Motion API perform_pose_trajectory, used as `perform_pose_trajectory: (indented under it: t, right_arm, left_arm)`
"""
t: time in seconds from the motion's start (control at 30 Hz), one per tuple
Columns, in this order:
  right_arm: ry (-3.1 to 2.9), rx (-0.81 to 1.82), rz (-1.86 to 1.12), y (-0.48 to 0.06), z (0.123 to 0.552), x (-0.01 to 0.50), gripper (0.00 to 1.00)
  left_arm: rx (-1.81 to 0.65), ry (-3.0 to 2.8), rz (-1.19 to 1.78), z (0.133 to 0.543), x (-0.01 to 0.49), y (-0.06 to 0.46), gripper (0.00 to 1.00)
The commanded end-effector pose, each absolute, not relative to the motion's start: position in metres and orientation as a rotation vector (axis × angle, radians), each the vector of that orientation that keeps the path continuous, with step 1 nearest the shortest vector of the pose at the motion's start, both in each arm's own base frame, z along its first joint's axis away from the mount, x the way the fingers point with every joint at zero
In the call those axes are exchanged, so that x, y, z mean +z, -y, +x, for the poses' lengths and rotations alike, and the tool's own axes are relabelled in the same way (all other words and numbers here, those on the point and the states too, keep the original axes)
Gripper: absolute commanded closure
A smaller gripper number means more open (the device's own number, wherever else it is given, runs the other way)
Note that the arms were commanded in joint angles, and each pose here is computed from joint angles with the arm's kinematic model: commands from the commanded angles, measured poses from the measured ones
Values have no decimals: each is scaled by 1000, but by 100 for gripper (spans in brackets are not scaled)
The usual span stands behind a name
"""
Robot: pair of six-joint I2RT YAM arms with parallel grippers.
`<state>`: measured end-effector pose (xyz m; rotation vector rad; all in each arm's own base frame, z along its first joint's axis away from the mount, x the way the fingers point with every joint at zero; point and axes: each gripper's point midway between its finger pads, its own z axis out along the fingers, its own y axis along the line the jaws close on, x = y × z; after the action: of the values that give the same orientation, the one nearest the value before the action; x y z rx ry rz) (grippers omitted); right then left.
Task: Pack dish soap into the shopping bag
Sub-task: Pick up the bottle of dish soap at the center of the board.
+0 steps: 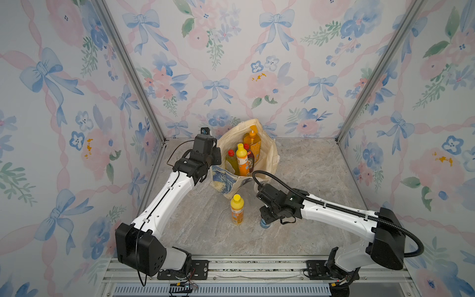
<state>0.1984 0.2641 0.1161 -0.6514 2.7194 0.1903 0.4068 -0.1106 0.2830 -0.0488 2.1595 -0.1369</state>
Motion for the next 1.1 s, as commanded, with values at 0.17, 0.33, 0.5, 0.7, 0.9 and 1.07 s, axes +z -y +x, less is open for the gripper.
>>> perform_pose_trajectory:
  t: [0.17, 0.33, 0.5, 0.7, 0.9, 1.07]
  right_arm:
    - [-2511, 81, -625, -243, 233, 215, 100]
    - [-2353, 124, -605, -248, 262, 300, 100]
    - [-2223, 156, -558, -262, 302, 357, 100]
    - [-2079, 288, -581, -302, 344, 392, 100]
    - [-2065, 397, -701, -345, 364, 387, 100]
    - [-2126, 427, -817, -378, 372, 356, 100]
  left_arm:
    - [-119, -2143, -72, 402, 287, 101, 100]
    - [-115, -2143, -66, 404, 288, 102, 100]
    - [-120, -2146, -51, 405, 287, 104, 100]
    - [-132, -2151, -40, 407, 286, 107, 100]
    - [-134, -2148, -38, 410, 288, 108, 100]
    - [-144, -2147, -31, 415, 290, 112, 100]
